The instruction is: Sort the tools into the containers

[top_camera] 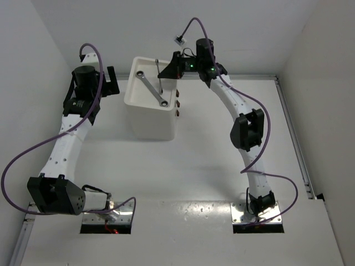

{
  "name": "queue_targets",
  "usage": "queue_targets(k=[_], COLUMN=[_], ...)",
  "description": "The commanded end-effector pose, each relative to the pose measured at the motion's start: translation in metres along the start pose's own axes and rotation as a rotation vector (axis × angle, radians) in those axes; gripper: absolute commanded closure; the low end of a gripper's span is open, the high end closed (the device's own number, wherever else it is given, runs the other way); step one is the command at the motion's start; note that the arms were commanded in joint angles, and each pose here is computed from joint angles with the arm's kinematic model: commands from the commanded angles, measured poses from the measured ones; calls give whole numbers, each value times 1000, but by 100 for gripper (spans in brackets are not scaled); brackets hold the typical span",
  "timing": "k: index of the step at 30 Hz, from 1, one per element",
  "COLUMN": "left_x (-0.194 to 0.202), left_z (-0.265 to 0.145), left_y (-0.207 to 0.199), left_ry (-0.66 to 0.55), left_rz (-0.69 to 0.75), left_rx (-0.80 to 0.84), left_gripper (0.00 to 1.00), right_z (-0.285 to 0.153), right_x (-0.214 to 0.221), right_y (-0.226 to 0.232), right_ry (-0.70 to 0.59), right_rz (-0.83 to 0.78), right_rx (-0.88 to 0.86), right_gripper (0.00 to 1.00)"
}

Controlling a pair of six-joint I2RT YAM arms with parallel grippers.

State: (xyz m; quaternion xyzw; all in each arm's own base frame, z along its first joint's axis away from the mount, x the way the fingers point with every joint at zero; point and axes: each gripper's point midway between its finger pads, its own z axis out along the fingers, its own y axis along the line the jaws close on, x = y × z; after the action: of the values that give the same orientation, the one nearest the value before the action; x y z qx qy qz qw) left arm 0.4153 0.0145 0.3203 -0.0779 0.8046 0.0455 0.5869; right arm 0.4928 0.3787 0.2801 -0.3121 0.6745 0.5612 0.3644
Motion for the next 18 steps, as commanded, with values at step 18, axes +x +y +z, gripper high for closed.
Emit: queue_targets(k=[18], left_x=[-7], left_z=[-8], left_y=[6], left_ry=[-33], left_rz=[-29], left_rx=[0], left_gripper=[0], right_z=[9], right_x=[34], right_y=[-61], right_ry=[30], right_rz=[35], right_rx=[199], right_gripper=[98])
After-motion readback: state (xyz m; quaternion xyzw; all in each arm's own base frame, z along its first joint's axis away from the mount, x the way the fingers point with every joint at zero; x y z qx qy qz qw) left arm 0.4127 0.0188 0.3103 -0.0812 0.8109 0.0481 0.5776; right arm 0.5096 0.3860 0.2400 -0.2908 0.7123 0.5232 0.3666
